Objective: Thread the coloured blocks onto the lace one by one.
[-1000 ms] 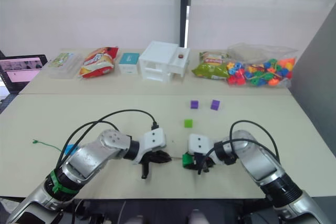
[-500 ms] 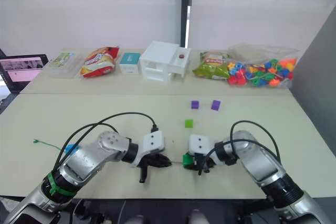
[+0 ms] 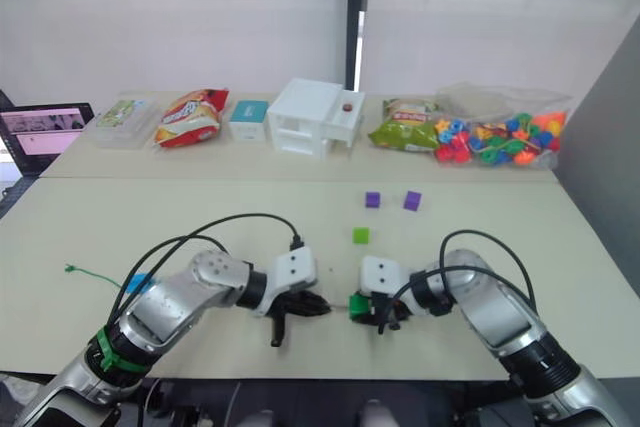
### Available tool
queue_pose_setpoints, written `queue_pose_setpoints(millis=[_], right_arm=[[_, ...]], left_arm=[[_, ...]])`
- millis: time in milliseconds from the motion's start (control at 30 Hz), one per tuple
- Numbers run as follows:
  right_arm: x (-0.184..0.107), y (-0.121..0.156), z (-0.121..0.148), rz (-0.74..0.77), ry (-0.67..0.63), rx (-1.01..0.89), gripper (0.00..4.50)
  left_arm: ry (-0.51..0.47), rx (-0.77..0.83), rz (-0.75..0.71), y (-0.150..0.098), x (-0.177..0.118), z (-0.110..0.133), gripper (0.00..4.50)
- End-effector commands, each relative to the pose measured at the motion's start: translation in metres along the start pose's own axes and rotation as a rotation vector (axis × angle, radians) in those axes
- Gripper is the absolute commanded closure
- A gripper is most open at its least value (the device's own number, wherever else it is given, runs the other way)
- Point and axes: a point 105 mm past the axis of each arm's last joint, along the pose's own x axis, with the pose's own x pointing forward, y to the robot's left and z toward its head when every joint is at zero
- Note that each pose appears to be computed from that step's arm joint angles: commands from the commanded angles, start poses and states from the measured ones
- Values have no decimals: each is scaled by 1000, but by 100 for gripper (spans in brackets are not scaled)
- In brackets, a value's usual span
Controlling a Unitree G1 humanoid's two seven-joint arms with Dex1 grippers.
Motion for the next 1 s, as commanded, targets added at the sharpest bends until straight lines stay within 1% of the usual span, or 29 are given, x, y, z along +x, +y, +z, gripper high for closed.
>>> queue_pose_setpoints(millis=[33,200,300,467,600,733,900,1000], right_arm=[[4,7,-9,24,32,23,330],[4,8,-10,29,36,23,330],[4,6,-9,23,32,24,330],[1,5,-6,14,24,22,330],[-1,7,-6,12,24,32,330],[-1,7,-6,8,25,37,330],[-2,7,-6,-1,26,42,330],[-2,6,-6,-7,25,42,330]], left_arm=[[-84,60,-30,-6,-2,22,450],[-89,63,-36,-8,-3,24,450],[-75,60,-35,-7,-2,20,450],[-46,50,-64,-11,11,9,450],[-47,70,-71,-6,24,11,450],[-40,79,-75,-4,27,8,450],[-75,97,-88,-5,35,22,450],[-76,105,-107,-9,41,24,450]])
